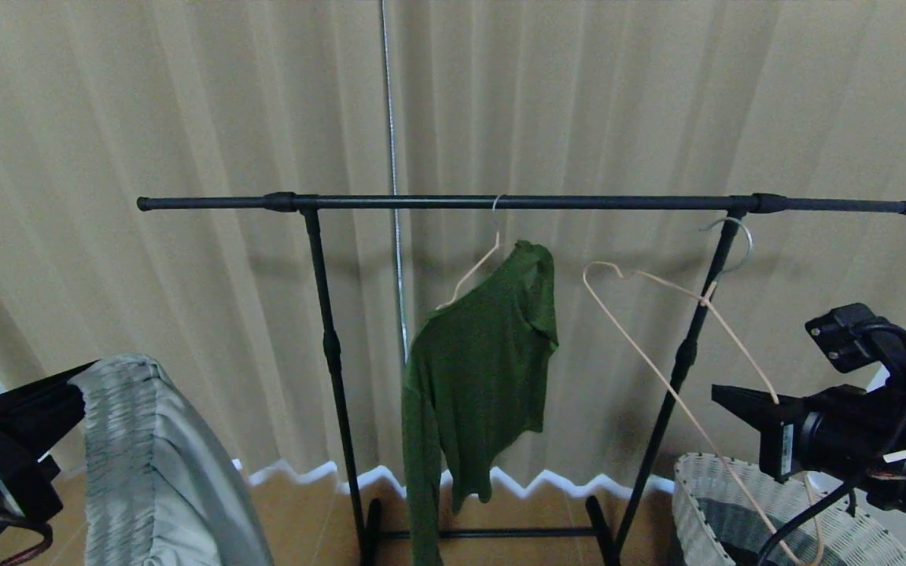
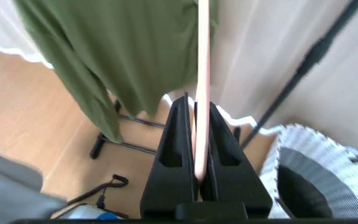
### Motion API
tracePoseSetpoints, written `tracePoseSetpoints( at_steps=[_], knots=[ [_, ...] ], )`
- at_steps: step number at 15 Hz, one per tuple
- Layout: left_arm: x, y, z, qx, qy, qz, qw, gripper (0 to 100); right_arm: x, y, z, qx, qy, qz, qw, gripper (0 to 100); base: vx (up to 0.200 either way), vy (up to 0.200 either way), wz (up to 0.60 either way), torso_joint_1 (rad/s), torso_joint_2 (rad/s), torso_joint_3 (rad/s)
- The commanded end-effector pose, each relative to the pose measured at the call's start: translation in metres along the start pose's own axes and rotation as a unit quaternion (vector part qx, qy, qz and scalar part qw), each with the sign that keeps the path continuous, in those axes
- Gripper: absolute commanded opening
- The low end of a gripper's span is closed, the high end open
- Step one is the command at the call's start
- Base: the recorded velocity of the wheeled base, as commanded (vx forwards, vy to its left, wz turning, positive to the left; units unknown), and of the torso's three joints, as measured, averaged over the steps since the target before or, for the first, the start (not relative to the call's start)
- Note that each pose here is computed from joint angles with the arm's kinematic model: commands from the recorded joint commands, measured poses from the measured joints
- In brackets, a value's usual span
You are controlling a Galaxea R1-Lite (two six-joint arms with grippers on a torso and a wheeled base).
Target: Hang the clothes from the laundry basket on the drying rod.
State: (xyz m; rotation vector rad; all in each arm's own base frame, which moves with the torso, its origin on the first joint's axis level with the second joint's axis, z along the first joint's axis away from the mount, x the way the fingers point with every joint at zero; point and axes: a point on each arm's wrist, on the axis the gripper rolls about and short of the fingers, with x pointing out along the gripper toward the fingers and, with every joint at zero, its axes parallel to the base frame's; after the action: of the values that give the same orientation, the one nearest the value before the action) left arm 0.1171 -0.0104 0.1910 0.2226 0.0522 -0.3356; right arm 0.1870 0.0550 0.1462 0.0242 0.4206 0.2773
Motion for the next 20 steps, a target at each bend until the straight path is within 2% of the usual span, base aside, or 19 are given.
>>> tracePoseSetpoints(
  at_steps=[1, 2, 3, 4, 6, 7, 10, 12, 14, 16, 18, 20],
  knots=[
    [0.0, -0.003, -0.002, 0.0, 0.002, -0.011, 0.9999, 0, -0.006, 0.001, 0.003, -0.001, -0.012, 0.004, 0.9999, 0, 0.0, 0.0, 0.0, 0.0, 0.0, 0.0],
    [0.004, -0.001, 0.005, 0.028, -0.005, -0.009, 0.9996, 0, -0.007, 0.008, 0.006, -0.006, -0.018, 0.048, 0.9987, 0, 0.0, 0.0, 0.0, 0.0, 0.0, 0.0],
    [0.004, -0.001, 0.005, 0.028, -0.005, -0.009, 0.9996, 0, -0.007, 0.008, 0.006, -0.006, -0.018, 0.048, 0.9987, 0, 0.0, 0.0, 0.0, 0.0, 0.0, 0.0],
    [0.019, 0.006, 0.015, 0.044, -0.002, -0.005, 0.999, 0, -0.007, 0.019, 0.009, -0.015, -0.036, 0.097, 0.9945, 0, 0.0, 0.0, 0.0, 0.0, 0.0, 0.0],
    [0.042, 0.012, 0.031, 0.046, 0.004, 0.018, 0.9988, 0, -0.005, 0.033, 0.011, -0.028, -0.053, 0.15, 0.9869, 0, 0.0, 0.0, 0.0, 0.0, 0.0, 0.0],
    [0.062, 0.016, 0.047, 0.047, 0.011, 0.053, 0.9974, 0, -0.001, 0.042, 0.012, -0.035, -0.052, 0.17, 0.9835, 0, 0.0, 0.0, 0.0, 0.0, 0.0, 0.0],
    [0.106, 0.011, 0.074, 0.043, 0.046, 0.092, 0.9938, 0, 0.004, 0.062, 0.016, -0.048, -0.057, 0.22, 0.9727, 0, 0.0, 0.0, 0.0, 0.0, 0.0, 0.0],
    [0.129, 0.002, 0.084, 0.027, 0.073, 0.094, 0.9926, 0, 0.001, 0.076, 0.015, -0.05, -0.051, 0.259, 0.9631, 0, 0.0, 0.0, 0.0, 0.0, 0.0, 0.0],
    [0.156, -0.013, 0.091, -0.015, 0.111, 0.094, 0.9892, 0, -0.008, 0.098, 0.01, -0.032, -0.035, 0.312, 0.9488, 0, 0.0, 0.0, 0.0, 0.0, 0.0, 0.0],
    [0.179, -0.024, 0.093, -0.057, 0.119, 0.114, 0.9847, 0, -0.018, 0.113, 0.002, -0.027, -0.016, 0.35, 0.9362, 0, 0.0, 0.0, 0.0, 0.0, 0.0, 0.0],
    [0.197, -0.029, 0.089, -0.067, 0.126, 0.147, 0.9788, 0, -0.027, 0.123, 0.001, -0.016, -0.01, 0.379, 0.9253, 0, 0.0, 0.0, 0.0, 0.0, 0.0, 0.0],
    [0.202, -0.03, 0.091, -0.072, 0.122, 0.149, 0.9787, 0, -0.031, 0.13, -0.001, -0.021, -0.011, 0.398, 0.9172, 0, 0.0, 0.0, 0.0, 0.0, 0.0, 0.0]
  ],
)
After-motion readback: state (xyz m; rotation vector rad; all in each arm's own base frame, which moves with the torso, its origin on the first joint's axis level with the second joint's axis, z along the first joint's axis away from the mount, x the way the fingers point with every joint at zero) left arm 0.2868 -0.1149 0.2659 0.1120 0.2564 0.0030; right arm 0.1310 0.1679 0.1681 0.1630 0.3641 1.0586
